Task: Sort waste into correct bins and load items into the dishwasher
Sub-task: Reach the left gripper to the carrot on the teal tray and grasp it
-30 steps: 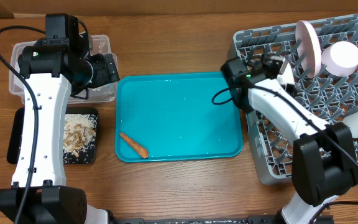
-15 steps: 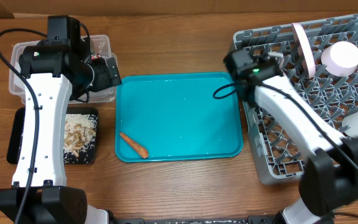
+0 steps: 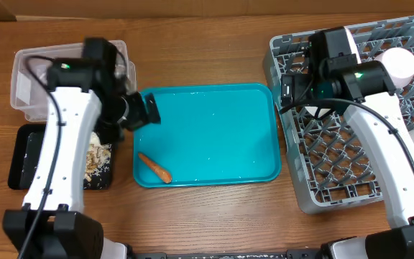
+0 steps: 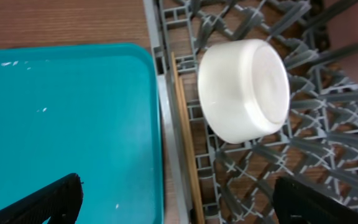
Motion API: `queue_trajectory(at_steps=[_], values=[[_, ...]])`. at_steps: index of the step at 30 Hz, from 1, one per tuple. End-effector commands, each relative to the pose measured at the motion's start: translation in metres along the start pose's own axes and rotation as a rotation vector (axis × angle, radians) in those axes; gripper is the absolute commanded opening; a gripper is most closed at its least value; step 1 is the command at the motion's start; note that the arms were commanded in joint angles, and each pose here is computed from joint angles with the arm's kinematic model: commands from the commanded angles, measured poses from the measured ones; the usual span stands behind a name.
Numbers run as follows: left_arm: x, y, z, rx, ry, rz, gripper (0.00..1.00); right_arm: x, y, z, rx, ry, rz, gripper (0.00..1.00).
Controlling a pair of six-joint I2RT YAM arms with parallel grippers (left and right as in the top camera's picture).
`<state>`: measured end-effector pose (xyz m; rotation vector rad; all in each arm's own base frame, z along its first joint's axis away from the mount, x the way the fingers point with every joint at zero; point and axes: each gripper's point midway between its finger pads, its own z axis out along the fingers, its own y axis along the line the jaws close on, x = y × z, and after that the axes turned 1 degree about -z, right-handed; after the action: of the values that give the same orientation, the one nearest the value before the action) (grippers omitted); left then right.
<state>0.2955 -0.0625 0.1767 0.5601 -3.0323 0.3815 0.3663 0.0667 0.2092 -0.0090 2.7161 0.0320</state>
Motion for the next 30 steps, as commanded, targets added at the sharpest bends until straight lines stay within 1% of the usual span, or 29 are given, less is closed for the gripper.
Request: queue_trajectory(at_steps=[1, 6, 10, 15, 21, 24, 30], values=[[0.026, -0.002, 0.030, -0.013, 0.093, -0.040, 1.00, -0.001, 0.012, -0.006, -0.112, 0.002, -0.016, 1.00], [0.053, 0.022, 0.073, -0.140, 0.170, -0.109, 1.00, -0.002, 0.007, -0.005, -0.116, 0.004, 0.004, 1.00], [0.062, 0.033, 0.096, -0.165, 0.191, -0.136, 1.00, -0.002, 0.006, -0.005, -0.117, 0.004, 0.006, 1.00], [0.056, 0.038, 0.124, -0.140, 0.148, -0.149, 1.00, -0.002, 0.006, -0.005, -0.118, 0.005, 0.007, 1.00], [0.034, 0.033, 0.148, -0.078, 0.039, -0.119, 1.00, -0.001, 0.006, -0.005, -0.118, 0.008, 0.007, 1.00], [0.032, 0.035, 0.155, -0.074, 0.017, -0.149, 0.94, -0.001, 0.006, -0.005, -0.117, 0.010, 0.007, 1.00], [0.034, 0.044, 0.160, -0.111, 0.006, -0.179, 0.88, 0.000, 0.006, -0.005, -0.117, 0.014, 0.007, 1.00]])
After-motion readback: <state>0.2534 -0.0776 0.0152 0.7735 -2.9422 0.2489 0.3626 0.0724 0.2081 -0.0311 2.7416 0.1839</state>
